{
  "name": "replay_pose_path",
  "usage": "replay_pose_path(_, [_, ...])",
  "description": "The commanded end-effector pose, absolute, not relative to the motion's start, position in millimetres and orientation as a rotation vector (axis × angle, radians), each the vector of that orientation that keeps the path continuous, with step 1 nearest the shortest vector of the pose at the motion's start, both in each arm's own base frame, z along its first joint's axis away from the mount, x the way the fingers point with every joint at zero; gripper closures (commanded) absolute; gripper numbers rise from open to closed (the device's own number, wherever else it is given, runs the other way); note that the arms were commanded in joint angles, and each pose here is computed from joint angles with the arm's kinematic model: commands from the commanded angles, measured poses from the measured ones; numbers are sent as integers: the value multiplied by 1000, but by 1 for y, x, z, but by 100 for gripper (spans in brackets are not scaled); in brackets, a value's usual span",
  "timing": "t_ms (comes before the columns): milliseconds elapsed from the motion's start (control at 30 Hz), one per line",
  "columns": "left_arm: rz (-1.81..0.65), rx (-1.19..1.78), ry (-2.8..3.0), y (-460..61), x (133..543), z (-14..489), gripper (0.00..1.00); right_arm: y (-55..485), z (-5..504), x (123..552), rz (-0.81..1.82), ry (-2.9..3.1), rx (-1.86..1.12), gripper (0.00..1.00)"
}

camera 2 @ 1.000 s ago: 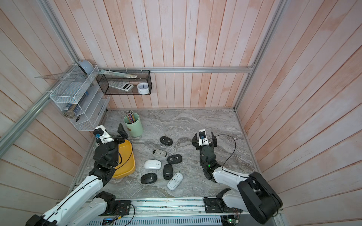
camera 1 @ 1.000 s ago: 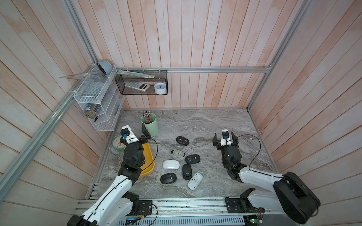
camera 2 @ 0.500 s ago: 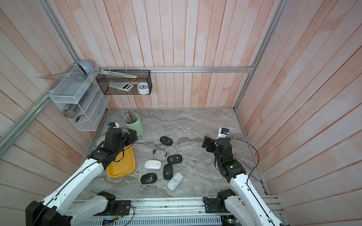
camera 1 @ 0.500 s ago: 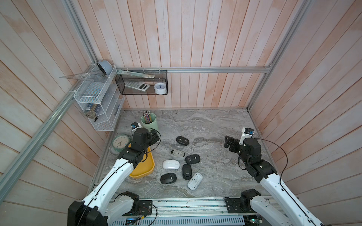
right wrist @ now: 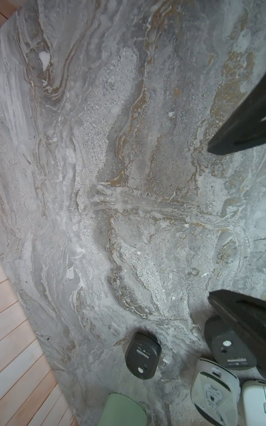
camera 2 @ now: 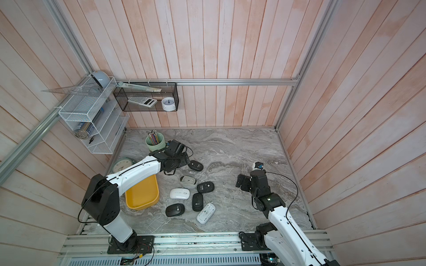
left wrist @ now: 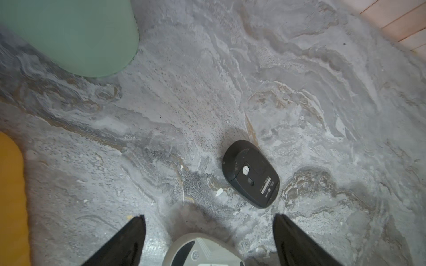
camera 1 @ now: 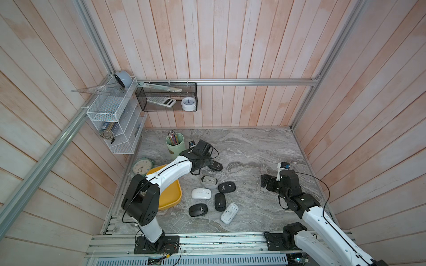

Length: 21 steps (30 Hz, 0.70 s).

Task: Put the mouse in the storage box
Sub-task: Pick up the mouse from the center of the board.

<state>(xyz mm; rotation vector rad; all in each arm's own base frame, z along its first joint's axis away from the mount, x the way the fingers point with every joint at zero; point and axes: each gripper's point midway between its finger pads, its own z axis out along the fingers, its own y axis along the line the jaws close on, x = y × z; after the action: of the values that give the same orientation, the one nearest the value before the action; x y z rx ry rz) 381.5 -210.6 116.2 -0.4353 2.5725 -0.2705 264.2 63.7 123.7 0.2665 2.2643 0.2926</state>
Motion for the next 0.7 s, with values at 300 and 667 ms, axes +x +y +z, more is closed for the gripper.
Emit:
replay_pose_path(300, [-406,-512,2643,-256,402,79,24,74,114,269,372,2226,244,3])
replay_pose_path(667, [-458,-538,2653,-276,416,52,27,77,114,269,386,2218,232,3])
